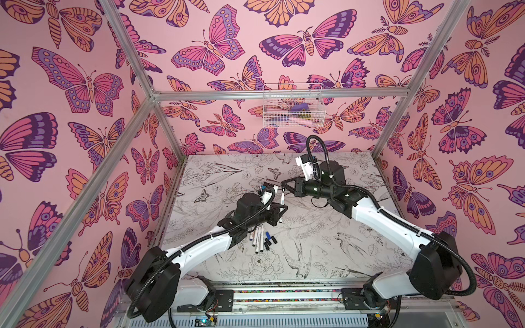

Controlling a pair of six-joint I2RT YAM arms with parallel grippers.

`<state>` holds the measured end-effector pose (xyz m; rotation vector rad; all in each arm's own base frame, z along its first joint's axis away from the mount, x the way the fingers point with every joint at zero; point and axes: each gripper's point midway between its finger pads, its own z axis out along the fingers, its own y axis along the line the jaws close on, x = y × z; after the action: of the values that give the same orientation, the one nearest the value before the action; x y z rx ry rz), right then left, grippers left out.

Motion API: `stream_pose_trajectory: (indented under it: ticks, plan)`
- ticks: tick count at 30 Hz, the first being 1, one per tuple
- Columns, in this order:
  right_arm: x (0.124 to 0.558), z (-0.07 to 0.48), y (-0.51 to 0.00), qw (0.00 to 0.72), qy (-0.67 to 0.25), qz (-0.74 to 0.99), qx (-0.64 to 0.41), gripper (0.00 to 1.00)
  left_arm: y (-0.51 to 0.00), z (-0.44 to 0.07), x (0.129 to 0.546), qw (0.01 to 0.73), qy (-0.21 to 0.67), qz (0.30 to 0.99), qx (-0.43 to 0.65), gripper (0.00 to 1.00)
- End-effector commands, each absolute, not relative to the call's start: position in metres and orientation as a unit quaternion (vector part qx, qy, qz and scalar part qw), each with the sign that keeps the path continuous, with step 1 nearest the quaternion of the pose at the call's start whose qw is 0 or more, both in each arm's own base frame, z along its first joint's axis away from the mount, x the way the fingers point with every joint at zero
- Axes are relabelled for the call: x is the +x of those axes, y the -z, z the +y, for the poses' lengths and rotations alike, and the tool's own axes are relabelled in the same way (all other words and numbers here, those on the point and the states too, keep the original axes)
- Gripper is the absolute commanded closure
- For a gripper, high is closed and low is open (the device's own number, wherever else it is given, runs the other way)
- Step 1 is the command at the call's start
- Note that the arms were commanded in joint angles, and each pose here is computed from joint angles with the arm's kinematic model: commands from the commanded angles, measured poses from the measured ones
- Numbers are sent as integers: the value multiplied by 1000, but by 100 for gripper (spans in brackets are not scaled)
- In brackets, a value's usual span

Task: Insert the pens into the pen caps
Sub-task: 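Press the black cap down onto the marker tip held by the left gripper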

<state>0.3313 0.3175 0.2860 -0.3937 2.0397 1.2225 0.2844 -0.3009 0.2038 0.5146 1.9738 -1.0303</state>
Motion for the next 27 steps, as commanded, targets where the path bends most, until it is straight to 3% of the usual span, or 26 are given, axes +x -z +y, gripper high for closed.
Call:
stream_pose_trajectory:
  ticks: [1,27]
  plan:
    - [330,318,-286,362,-468,790,-160,100,-214,-300,284,434,416,773,204,100]
    - [334,325,-282,358,-472,789,-164,100,-214,-301,285,436,418,771,199,100]
